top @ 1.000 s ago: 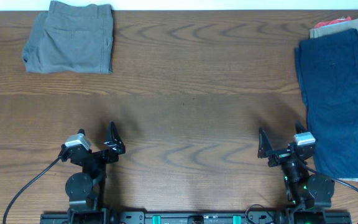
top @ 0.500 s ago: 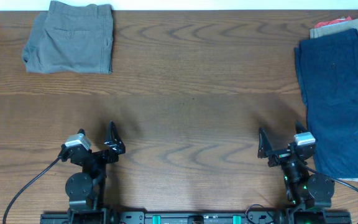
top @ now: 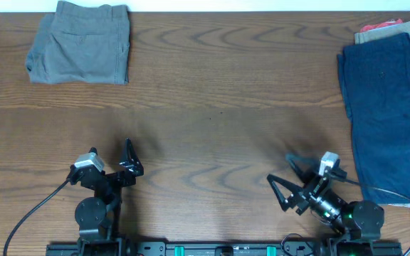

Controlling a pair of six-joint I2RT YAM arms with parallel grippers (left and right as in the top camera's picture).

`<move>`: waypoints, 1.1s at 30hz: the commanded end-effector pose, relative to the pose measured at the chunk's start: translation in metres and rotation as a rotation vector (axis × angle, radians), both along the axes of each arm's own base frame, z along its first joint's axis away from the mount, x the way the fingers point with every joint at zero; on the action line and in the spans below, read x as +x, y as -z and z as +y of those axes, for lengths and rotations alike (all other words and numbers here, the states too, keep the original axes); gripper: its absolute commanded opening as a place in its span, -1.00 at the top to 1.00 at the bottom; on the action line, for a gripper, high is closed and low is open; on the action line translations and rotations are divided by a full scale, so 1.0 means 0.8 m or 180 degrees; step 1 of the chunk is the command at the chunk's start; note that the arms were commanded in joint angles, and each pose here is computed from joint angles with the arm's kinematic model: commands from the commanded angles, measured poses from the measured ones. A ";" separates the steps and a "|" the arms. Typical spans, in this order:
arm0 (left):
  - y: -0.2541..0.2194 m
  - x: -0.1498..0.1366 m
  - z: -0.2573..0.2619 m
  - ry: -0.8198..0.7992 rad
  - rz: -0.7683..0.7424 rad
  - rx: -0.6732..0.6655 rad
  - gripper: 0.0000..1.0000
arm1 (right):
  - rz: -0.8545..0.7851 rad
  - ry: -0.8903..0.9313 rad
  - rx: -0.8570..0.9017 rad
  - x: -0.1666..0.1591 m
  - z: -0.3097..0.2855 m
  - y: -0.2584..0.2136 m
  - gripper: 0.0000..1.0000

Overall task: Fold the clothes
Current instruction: 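Reach the right gripper to the navy shorts' top edge and grasp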

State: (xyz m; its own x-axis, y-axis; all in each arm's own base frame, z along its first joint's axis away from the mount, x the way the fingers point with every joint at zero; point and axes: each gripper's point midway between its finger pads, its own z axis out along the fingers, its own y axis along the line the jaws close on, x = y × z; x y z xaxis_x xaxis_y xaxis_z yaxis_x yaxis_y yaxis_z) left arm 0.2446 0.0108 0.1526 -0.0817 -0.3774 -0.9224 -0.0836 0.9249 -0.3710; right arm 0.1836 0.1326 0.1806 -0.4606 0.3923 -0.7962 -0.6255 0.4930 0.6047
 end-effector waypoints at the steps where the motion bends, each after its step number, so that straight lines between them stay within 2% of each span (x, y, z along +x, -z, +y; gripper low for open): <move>1: 0.020 -0.001 0.004 -0.0053 0.0151 0.0032 -0.96 | -0.0037 -0.0424 0.0265 -0.025 0.017 -0.029 -0.99; 5: 0.020 -0.001 0.004 -0.0053 0.0151 0.0032 -0.95 | -0.1010 -0.0303 0.0251 -0.038 0.011 -0.098 -0.98; 7: 0.020 -0.001 0.004 -0.0053 0.0151 0.0032 -0.96 | -0.1193 -0.0099 0.0228 -0.034 0.003 -0.118 -0.98; 12: 0.020 -0.001 0.004 -0.0053 0.0151 0.0032 -0.96 | -0.1382 0.0327 -0.0143 -0.011 -0.013 -0.142 -0.98; 16: 0.020 -0.001 0.004 -0.0053 0.0151 0.0032 -0.96 | -0.1344 0.0782 -0.0619 0.029 -0.034 -0.166 -0.99; 20: 0.020 -0.001 0.004 -0.0053 0.0151 0.0032 -0.96 | -0.1135 0.1358 -0.1143 0.089 -0.069 -0.193 -0.98; 25: 0.020 -0.001 0.004 -0.0053 0.0151 0.0032 -0.95 | -0.0466 0.2034 -0.1931 0.180 -0.130 -0.198 -0.99; 28: 0.020 -0.001 0.004 -0.0053 0.0151 0.0032 -0.96 | -0.0008 0.2194 -0.2457 0.234 -0.159 -0.181 -0.99; 31: 0.020 -0.001 0.004 -0.0053 0.0151 0.0032 -0.96 | 0.0676 0.2330 -0.3004 0.293 -0.195 -0.146 -0.98; 33: 0.020 -0.001 0.004 -0.0053 0.0151 0.0032 -0.96 | 0.1022 0.2379 -0.3244 0.319 -0.212 -0.128 -0.99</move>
